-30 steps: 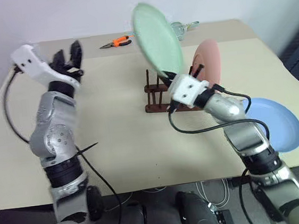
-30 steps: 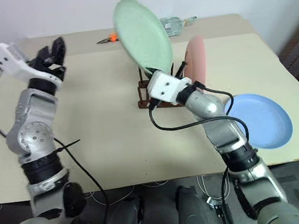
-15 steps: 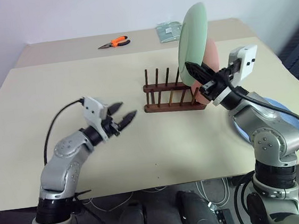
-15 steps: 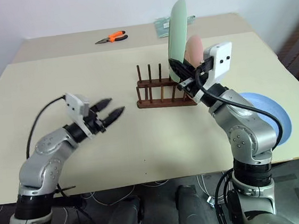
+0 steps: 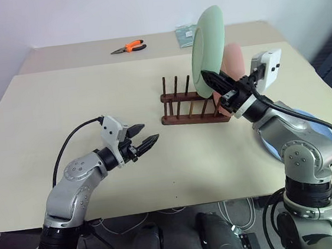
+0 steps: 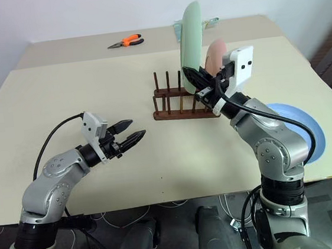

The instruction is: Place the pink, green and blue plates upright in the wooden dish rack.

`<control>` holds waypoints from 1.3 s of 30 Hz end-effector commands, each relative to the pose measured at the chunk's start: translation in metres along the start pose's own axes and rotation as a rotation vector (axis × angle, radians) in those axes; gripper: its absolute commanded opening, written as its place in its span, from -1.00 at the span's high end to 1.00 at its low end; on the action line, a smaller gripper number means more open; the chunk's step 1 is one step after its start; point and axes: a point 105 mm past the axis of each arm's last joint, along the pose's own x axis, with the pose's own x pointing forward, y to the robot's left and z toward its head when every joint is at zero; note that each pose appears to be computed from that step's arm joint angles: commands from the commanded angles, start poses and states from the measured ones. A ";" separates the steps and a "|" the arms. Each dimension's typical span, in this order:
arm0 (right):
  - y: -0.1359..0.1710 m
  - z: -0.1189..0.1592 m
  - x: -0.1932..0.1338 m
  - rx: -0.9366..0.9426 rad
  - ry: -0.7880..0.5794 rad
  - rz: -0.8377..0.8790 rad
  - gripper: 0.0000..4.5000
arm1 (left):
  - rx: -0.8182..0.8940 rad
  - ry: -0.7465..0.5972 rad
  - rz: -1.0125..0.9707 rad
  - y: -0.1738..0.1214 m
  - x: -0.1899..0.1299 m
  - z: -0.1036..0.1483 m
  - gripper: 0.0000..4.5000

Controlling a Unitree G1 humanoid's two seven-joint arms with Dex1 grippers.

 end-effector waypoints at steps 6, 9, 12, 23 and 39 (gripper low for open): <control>-0.002 0.002 0.015 -0.060 0.042 0.002 0.51 | 0.040 -0.028 -0.044 -0.011 0.003 0.009 -0.41; -0.003 0.015 0.015 -0.218 0.027 -0.017 -0.17 | 0.039 -0.027 -0.046 -0.012 0.003 0.008 -0.41; 0.001 0.031 0.010 -0.368 0.007 0.000 -0.38 | 0.035 -0.022 -0.052 -0.013 0.003 0.007 -0.41; -0.053 0.081 -0.097 -0.385 0.056 -0.167 -0.98 | 0.045 -0.004 -0.143 -0.023 0.021 0.011 -0.41; -0.110 -0.096 -0.185 -0.479 0.810 -0.546 0.06 | 0.066 0.010 -0.199 -0.026 0.030 0.007 -0.41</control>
